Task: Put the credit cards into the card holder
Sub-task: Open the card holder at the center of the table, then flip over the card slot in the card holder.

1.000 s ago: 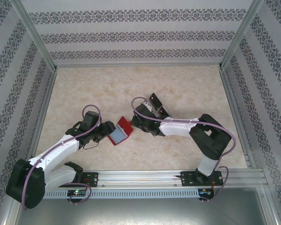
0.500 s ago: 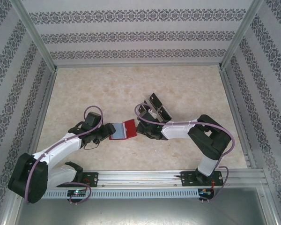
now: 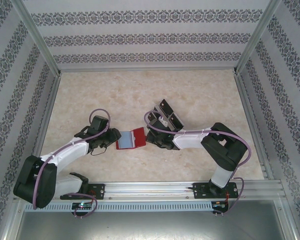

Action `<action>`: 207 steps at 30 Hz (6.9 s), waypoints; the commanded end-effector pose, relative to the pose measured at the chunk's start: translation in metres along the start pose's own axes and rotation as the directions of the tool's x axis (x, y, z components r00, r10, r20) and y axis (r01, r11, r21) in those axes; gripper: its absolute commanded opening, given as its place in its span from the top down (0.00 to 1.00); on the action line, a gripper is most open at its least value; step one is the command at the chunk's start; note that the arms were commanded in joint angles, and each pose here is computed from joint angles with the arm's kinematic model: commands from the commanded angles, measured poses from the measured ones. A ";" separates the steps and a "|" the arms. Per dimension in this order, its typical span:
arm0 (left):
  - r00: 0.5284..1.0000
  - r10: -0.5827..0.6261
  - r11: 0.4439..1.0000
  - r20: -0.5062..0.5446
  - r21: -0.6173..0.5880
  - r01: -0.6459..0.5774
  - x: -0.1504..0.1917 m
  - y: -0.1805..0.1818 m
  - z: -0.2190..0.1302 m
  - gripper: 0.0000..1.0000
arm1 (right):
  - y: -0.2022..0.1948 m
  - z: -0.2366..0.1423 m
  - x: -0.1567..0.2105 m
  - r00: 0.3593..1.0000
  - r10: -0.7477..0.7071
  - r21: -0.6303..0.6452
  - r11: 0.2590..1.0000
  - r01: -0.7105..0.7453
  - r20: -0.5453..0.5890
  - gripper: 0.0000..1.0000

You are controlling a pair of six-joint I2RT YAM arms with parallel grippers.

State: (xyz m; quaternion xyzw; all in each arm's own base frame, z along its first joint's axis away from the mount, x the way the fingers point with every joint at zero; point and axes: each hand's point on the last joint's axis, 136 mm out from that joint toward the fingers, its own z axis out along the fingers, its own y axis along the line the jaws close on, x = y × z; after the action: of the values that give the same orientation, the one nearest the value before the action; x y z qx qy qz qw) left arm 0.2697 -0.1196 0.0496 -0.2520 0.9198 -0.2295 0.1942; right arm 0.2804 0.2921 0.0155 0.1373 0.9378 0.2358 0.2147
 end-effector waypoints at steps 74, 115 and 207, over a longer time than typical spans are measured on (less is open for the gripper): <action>0.964 -0.174 0.985 0.200 0.055 0.167 -0.071 0.020 -0.034 0.42 | 0.137 0.003 0.038 0.890 -0.421 0.039 0.900 0.434 -0.175 0.43; 0.956 -0.228 0.970 0.187 0.126 0.207 -0.069 0.023 -0.029 0.42 | 0.104 0.058 0.079 0.814 -0.476 0.199 0.808 0.554 -0.334 0.49; 0.927 0.307 0.949 -0.213 0.000 -0.315 0.024 -0.058 0.051 0.36 | 0.019 -0.031 -0.023 0.925 -0.354 0.236 0.895 0.378 -0.136 0.67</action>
State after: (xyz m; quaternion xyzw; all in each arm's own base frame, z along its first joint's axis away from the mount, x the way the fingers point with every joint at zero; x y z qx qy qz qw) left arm 0.2968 -0.1913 0.0318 -0.0992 0.9626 -0.2174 0.1276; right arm 0.2911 0.2874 0.0700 -0.0195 0.9756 0.0731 0.2060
